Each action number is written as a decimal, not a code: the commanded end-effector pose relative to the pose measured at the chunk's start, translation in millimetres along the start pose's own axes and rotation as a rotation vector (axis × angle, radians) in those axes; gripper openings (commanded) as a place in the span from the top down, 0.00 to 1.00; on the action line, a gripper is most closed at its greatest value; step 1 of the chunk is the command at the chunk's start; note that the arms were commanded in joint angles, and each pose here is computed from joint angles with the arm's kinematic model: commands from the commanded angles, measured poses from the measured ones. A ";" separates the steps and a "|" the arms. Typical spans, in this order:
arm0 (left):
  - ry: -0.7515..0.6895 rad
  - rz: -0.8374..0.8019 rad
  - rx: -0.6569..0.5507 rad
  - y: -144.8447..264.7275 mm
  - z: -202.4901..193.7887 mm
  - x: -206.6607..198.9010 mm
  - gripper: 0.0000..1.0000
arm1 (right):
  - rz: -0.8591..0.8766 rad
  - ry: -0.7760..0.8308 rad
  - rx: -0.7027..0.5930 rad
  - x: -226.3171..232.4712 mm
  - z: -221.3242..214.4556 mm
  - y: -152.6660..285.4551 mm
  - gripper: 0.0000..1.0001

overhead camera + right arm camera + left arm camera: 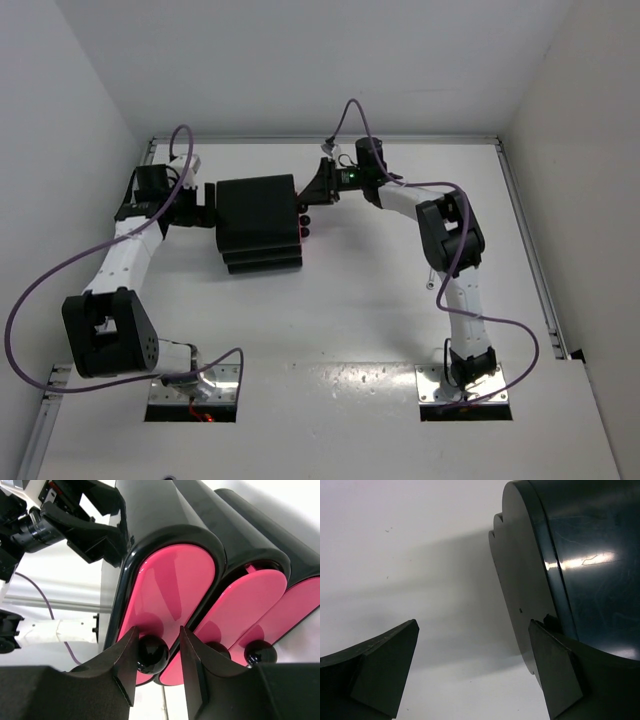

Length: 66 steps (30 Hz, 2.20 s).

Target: Sort the tools into containers

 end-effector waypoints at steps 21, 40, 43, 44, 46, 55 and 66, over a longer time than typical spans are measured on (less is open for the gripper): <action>-0.081 -0.270 -0.022 -52.5 38.2 -97.1 0.01 | -0.155 0.016 -0.066 -17.4 -21.1 96.9 0.63; -0.107 -0.195 -0.024 -51.9 42.2 -100.7 0.01 | -0.386 0.082 -0.301 -11.5 -33.7 167.0 0.57; -0.108 -0.170 -0.028 -50.8 41.6 -99.0 0.01 | -0.463 0.114 -0.382 -6.2 -45.2 186.7 0.56; -0.109 -0.169 -0.037 -49.4 40.7 -99.1 0.01 | -0.462 0.128 -0.397 -4.0 -49.0 190.7 0.54; -0.109 -0.156 -0.036 -47.4 39.1 -98.4 0.01 | -0.466 0.175 -0.455 5.6 -54.0 203.4 0.54; -0.057 0.292 -0.170 16.2 69.6 -41.4 0.01 | -0.789 0.120 -0.370 10.9 -88.1 270.0 0.54; 0.039 0.611 -0.244 89.3 69.1 -23.4 0.01 | -1.071 0.002 -0.238 20.6 -138.6 293.6 0.56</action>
Point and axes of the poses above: each gripper's point midway between its finger pads, its own y axis back along the fingers, its own x axis along the line the jaws close on, z = x × y, the point moved 10 cm from there along y, back along the fingers, and after that the axes turned 14 degrees about -y, right-handed, at the moved point
